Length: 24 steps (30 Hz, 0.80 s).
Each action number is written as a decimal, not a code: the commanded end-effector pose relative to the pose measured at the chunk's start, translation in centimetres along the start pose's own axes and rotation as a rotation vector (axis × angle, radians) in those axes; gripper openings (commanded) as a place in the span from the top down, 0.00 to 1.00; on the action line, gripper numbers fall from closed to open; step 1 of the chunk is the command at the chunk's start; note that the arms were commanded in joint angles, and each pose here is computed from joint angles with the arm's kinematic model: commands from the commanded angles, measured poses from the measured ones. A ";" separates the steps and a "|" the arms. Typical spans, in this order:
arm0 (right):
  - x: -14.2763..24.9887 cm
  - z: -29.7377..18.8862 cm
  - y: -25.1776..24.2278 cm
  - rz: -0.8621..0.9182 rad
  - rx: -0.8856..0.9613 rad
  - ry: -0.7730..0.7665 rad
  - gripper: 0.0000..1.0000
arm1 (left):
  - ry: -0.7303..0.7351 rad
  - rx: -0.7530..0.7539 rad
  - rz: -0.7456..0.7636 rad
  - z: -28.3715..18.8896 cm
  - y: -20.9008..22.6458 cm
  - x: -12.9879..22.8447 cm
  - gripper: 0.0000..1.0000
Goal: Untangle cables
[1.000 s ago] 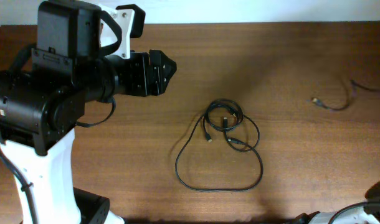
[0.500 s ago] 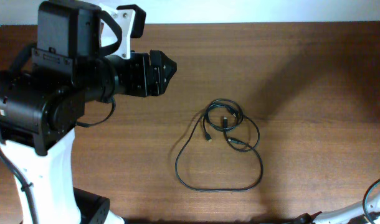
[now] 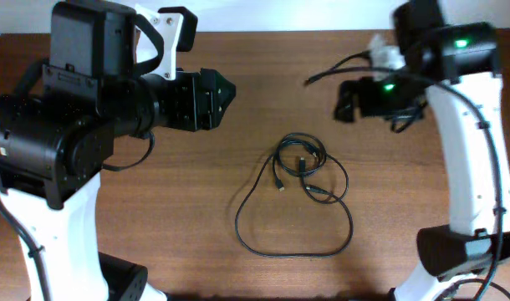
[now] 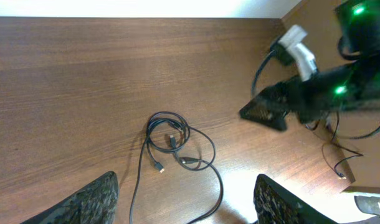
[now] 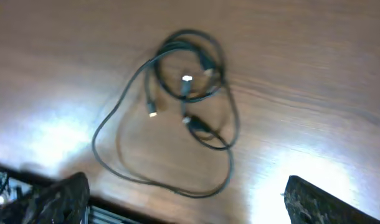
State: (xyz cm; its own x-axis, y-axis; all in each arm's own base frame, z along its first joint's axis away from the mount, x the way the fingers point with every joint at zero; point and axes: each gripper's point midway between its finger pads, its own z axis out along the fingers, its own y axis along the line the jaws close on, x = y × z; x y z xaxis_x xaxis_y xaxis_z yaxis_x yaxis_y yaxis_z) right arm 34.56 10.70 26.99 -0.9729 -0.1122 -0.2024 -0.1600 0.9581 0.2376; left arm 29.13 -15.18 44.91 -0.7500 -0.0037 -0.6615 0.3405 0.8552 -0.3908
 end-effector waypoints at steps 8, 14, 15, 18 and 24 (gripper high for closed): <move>6.9 11.5 -0.6 -0.054 0.107 0.314 0.03 | -0.007 -0.007 0.017 -0.2 0.1 -0.1 0.30; 9.5 19.7 -3.3 -0.057 0.131 0.313 0.29 | -0.006 -0.006 0.017 -0.2 0.1 -0.1 0.28; 9.5 20.3 -3.9 -0.053 0.143 0.303 0.29 | -0.006 -0.007 0.017 -0.2 0.1 -0.1 0.27; 8.8 20.8 -6.6 0.002 0.179 0.265 0.29 | -0.006 -0.007 0.017 -0.2 0.1 -0.1 0.24; 8.3 20.2 -9.2 0.109 0.151 0.244 0.51 | -0.007 -0.007 0.017 -0.2 0.1 -0.1 0.21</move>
State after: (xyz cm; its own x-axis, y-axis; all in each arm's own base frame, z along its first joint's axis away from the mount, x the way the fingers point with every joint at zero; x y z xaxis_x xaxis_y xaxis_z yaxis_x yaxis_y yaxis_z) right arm 31.34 6.56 3.93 -0.9969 -0.0570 0.0551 -0.0524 0.9953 0.0814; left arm 29.14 -15.16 44.90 -0.7497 -0.0035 -0.6617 0.3403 0.8556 -0.3901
